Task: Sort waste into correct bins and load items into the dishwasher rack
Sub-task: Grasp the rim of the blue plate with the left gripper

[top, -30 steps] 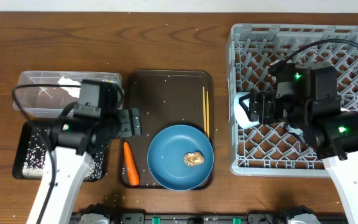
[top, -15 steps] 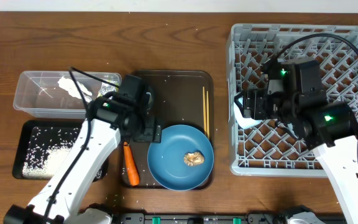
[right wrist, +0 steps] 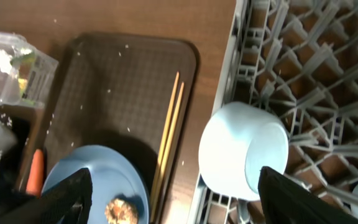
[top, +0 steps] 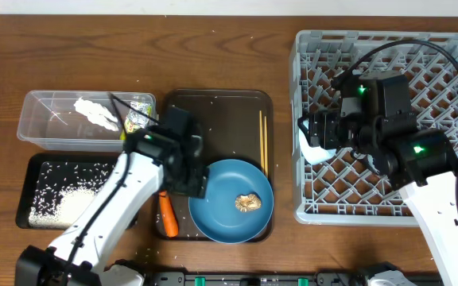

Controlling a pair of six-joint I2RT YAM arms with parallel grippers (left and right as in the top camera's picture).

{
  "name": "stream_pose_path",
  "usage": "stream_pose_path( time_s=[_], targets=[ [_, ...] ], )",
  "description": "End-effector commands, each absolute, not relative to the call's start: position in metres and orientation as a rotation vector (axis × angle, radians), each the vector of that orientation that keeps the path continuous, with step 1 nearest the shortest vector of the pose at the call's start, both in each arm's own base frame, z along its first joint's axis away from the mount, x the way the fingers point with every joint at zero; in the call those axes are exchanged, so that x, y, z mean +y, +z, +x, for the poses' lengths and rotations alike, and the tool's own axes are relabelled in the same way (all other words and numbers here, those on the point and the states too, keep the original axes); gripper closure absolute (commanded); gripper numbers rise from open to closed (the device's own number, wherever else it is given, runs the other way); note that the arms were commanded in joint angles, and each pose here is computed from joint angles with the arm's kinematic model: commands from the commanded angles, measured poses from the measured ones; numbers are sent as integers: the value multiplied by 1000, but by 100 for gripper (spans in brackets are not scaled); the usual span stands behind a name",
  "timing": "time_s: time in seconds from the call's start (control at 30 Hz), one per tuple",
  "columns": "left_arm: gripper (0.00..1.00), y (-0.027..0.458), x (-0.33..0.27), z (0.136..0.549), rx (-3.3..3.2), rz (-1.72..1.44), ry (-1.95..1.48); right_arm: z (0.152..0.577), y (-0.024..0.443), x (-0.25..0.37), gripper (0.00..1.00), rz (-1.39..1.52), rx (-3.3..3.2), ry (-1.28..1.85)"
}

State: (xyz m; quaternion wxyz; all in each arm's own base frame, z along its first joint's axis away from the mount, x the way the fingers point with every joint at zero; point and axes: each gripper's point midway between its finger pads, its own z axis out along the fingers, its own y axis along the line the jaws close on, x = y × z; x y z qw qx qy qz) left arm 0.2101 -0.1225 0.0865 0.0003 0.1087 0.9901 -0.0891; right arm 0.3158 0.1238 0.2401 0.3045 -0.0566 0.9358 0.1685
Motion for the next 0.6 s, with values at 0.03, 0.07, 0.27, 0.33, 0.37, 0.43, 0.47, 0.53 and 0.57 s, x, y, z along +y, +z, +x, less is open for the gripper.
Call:
stream_pose_path(
  time_s=[0.03, 0.07, 0.27, 0.33, 0.37, 0.43, 0.47, 0.53, 0.57],
  targets=[
    [25, 89, -164, 177, 3076, 730, -389, 318, 246, 131, 21, -193, 2451, 447],
    [26, 88, -174, 169, 3053, 820, -376, 319, 246, 131, 21, -193, 2450, 447],
    [25, 82, -204, 133, 2952, 1110, -254, 318, 246, 131, 21, -178, 2454, 453],
    [25, 79, -216, 119, 2937, 1172, -318, 318, 246, 131, 21, -169, 2457, 456],
    [25, 78, -221, 114, 2925, 1203, -339, 318, 246, 131, 21, -169, 2457, 457],
    [25, 75, -228, 106, 2892, 1259, -359, 318, 245, 131, 21, -169, 2459, 456],
    [25, 74, -232, 103, 2867, 1295, -368, 318, 245, 131, 21, -169, 2460, 456],
    [25, 71, -240, 95, 2813, 1372, -383, 317, 245, 131, 21, -169, 2461, 456],
    [25, 69, -243, 92, 2793, 1401, -389, 317, 245, 131, 21, -169, 2464, 455]
  ],
)
